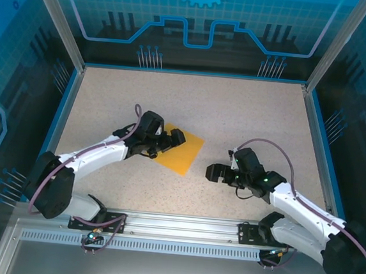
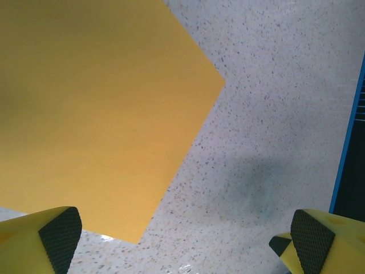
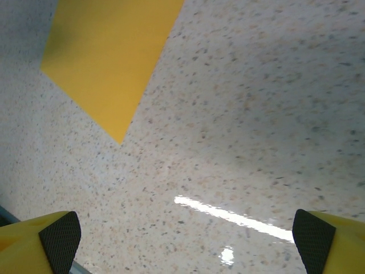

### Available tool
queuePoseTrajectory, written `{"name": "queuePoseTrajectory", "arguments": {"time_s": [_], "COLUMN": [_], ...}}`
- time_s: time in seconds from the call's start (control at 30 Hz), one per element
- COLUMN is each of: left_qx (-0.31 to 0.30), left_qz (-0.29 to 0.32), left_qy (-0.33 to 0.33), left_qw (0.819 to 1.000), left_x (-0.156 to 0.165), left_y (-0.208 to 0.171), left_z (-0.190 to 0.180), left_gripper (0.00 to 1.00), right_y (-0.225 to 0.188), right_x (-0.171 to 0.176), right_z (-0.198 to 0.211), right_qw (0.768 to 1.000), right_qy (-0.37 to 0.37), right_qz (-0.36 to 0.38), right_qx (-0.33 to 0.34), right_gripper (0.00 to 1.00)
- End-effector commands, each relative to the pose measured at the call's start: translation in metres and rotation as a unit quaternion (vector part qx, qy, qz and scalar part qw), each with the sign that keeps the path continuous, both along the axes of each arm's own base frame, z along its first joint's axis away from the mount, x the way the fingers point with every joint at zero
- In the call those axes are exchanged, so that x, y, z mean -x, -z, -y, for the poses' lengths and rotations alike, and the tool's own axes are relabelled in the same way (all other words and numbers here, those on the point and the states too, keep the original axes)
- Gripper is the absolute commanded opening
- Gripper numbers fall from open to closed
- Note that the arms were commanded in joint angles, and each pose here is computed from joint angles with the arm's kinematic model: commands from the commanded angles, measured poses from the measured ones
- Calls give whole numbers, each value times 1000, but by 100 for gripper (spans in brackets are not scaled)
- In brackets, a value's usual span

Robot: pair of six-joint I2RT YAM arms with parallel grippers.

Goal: Fold a paper plane with a square sheet of paper (pick it up from the middle)
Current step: Move the square sheet of paper to the center of the table, then rotate the square sheet of paper at the center of the table.

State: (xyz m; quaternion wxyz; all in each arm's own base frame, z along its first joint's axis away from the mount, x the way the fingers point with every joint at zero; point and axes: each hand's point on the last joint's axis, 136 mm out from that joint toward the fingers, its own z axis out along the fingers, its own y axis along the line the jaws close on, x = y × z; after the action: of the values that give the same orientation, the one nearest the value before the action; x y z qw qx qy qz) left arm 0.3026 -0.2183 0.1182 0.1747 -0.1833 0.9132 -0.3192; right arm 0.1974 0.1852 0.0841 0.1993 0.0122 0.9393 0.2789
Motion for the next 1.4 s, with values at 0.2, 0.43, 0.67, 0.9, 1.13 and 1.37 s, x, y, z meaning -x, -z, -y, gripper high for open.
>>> {"name": "queuePoseTrajectory", "arguments": {"time_s": [0.2, 0.43, 0.67, 0.9, 1.13, 1.37], "left_qx": [-1, -5, -23, -35, -31, 5], "left_qz": [-3, -14, 2, 17, 18, 29], "left_qy": [-32, -78, -92, -104, -104, -73], "left_qw": [999, 997, 995, 994, 994, 997], "left_x": [-3, 2, 8, 4, 9, 18], "left_y": [-4, 7, 2, -3, -3, -1], "left_z": [-64, -109, -131, -141, -140, -126], "left_gripper": [98, 99, 99, 99, 98, 99], "right_y": [-27, -29, 6, 44, 71, 76], "right_x": [-25, -40, -40, -38, -32, -20], "right_z": [-49, -131, -177, -184, -152, -87], "right_qw": [1000, 999, 996, 992, 986, 977], "right_qy": [2, -46, -53, -72, -80, -120], "right_qz": [21, 1, -43, -82, -119, -148], "right_qx": [-6, 25, 55, 59, 84, 94], "right_gripper": [99, 97, 93, 93, 91, 89]}}
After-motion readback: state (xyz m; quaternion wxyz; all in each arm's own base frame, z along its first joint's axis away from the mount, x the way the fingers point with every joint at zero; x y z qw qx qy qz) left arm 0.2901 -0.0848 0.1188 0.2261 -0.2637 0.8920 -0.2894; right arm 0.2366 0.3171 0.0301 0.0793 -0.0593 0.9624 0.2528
